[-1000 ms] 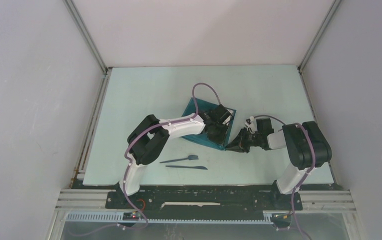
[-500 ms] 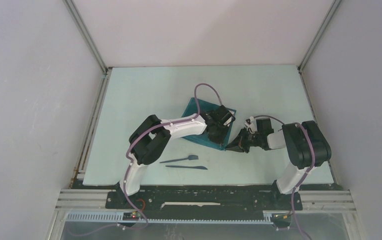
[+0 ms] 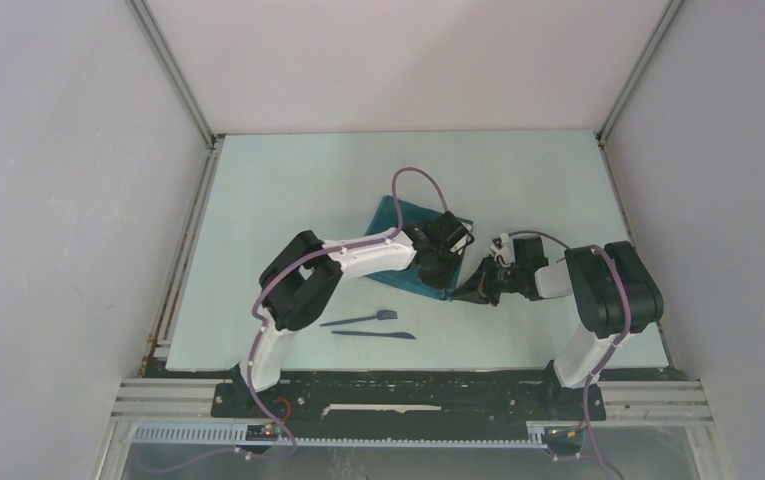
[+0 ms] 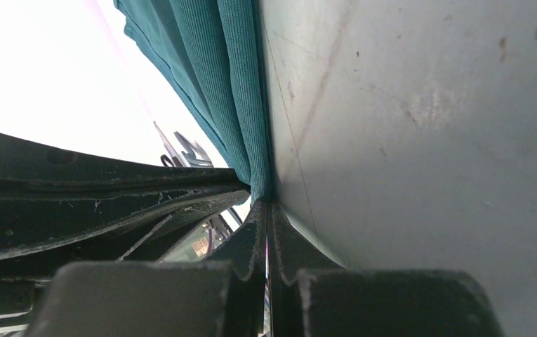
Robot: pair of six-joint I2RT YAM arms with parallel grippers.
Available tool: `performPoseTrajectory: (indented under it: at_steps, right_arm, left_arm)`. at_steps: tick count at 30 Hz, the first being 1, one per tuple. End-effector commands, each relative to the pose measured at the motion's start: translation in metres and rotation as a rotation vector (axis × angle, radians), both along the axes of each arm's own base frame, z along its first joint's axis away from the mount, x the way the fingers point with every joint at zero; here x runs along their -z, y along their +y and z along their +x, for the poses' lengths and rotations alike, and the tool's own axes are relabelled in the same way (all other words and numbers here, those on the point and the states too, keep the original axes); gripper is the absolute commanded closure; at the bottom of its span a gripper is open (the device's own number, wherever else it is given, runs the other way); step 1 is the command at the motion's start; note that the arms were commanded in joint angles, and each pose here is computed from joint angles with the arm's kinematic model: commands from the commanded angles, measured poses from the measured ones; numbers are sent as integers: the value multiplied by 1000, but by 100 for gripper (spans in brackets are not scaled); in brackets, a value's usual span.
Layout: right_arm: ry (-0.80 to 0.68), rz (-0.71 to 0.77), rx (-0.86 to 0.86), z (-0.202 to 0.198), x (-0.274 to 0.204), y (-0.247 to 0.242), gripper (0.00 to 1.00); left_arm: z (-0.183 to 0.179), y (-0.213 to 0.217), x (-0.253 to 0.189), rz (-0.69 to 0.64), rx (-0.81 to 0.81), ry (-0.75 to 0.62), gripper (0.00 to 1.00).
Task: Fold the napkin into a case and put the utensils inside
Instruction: Smooth out the lower triangle-folded napkin at the center of the board.
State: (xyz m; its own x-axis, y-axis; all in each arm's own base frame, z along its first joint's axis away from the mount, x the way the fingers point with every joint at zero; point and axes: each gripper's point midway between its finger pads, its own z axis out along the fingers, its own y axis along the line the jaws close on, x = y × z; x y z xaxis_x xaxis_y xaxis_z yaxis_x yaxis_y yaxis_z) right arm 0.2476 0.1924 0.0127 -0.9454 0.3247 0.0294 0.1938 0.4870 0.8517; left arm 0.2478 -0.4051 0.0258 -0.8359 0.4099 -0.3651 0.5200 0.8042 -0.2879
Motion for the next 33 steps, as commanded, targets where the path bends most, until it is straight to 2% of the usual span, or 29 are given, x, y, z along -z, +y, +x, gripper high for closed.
performPoseTrajectory:
  at_steps: [1, 17, 25, 30, 32, 33]
  right_arm:
    - [-51, 8, 3, 14, -6, 3, 100]
    - [-50, 2, -8, 11, -5, 5, 100]
    - [-53, -7, -1, 11, -7, 3, 100]
    - [-41, -36, 12, 9, -8, -2, 92]
    - [-40, -60, 21, 7, -10, -5, 86]
    - [-38, -73, 24, 6, -10, -7, 82]
  left_arm:
    - [-5, -19, -39, -89, 21, -29, 100]
    - [2, -30, -59, -120, 10, -78, 100]
    - [-7, -30, -40, -98, 29, -28, 100]
    - [-10, -24, -34, -77, 33, -25, 100]
    - [-10, -25, -37, -81, 39, -22, 95]
    - [-10, -26, -40, -90, 40, -23, 85]
